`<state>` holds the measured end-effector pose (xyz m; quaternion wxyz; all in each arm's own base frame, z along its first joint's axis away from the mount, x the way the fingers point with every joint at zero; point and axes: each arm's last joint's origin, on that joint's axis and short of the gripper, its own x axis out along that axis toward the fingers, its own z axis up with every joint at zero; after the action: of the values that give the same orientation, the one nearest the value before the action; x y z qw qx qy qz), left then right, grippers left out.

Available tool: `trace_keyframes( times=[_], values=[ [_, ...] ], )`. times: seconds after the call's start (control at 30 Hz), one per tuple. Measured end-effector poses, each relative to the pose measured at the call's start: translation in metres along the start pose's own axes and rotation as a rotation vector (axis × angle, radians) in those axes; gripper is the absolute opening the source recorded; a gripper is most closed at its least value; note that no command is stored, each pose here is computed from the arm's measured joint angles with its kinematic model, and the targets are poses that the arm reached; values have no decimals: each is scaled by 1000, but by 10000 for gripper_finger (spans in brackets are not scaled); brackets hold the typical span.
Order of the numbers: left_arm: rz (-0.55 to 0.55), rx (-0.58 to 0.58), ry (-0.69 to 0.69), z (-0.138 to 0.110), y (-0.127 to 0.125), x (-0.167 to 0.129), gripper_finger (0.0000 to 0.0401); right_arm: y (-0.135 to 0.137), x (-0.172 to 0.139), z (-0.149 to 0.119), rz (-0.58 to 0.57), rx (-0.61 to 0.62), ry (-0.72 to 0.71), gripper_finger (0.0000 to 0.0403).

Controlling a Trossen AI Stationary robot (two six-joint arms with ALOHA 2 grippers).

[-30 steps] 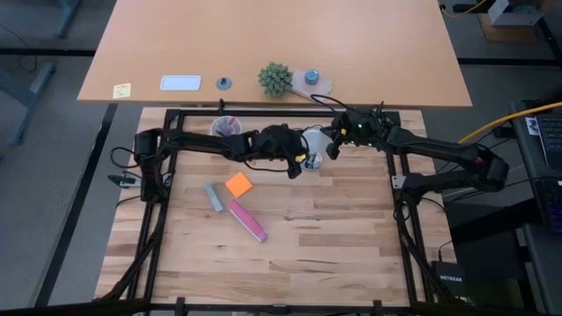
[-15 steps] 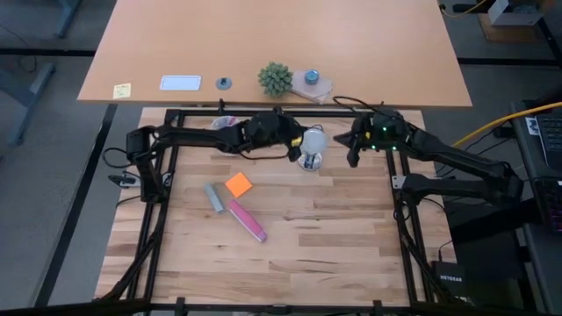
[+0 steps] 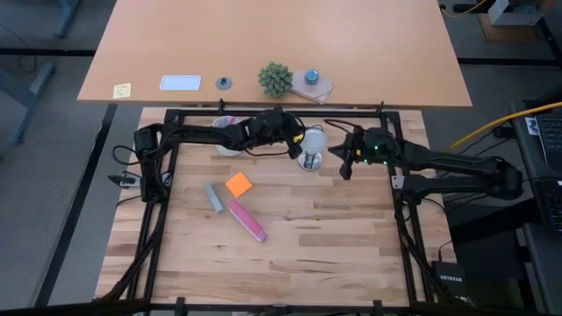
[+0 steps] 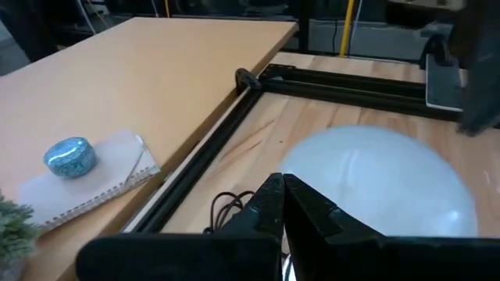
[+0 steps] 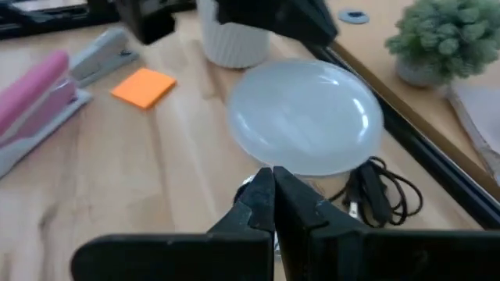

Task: Screw lightbulb
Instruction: Remove the lightbulb from the lamp

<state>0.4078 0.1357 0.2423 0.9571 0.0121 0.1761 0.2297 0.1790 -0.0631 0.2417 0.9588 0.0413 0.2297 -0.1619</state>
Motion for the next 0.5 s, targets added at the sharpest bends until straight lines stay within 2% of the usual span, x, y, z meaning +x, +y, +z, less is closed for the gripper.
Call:
trace_keyframes(
  times=[0.3,0.5],
  values=[
    [-22,9,32,-3,-7,-1,0,-1,6,-9,-21,20,-79,3],
    [-31,-2,54,-5,-12,-2,0,-2,8,-13,-59,21,-60,3]
  ],
)
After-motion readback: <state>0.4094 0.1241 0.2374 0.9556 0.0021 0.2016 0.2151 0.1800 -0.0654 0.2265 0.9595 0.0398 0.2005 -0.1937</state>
